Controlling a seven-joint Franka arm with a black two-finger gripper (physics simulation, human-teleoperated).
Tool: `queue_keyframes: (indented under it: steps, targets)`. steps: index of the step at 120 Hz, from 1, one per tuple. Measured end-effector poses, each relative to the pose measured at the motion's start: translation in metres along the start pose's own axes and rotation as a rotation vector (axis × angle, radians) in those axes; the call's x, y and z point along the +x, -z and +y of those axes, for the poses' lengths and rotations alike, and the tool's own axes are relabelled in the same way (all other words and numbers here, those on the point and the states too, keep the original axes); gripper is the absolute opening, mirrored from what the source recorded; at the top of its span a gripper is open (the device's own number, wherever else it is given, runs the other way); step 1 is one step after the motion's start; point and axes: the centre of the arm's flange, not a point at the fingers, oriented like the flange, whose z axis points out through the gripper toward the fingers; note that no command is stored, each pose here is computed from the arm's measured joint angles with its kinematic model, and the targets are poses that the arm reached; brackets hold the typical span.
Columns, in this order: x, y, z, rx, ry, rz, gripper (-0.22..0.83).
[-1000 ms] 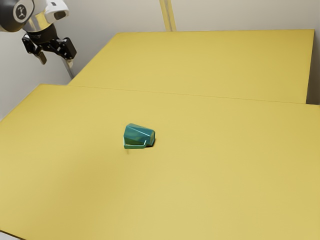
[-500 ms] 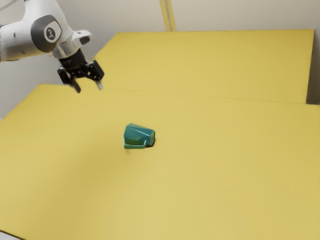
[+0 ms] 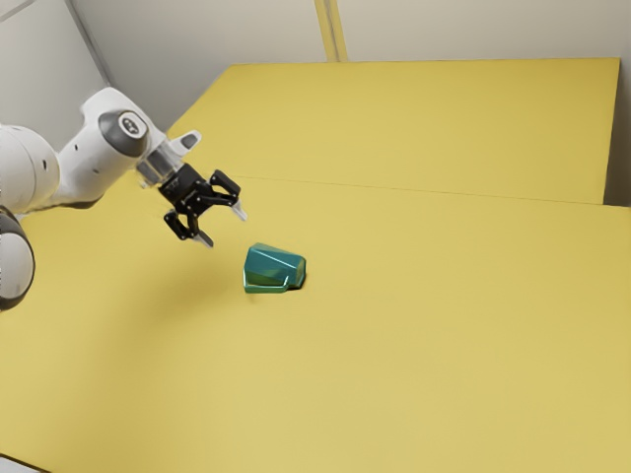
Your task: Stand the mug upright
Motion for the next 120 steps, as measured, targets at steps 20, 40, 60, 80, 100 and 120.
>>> queue_keyframes:
  steps: [20, 40, 60, 80, 100, 120]
  targets:
    - [0.015, -0.024, -0.006, -0.078, 0.045, -0.015, 0.62]
    - [0.031, -0.047, -0.016, -0.107, 0.078, -0.023, 0.62]
    - [0.044, -0.064, -0.024, -0.115, 0.098, -0.012, 0.62]
    - [0.046, -0.074, -0.018, -0.16, 0.112, -0.009, 0.62]
    - [0.045, -0.092, -0.008, -0.219, 0.13, -0.031, 0.58]
    - [0.045, -0.098, -0.005, -0.234, 0.136, -0.04, 0.21]
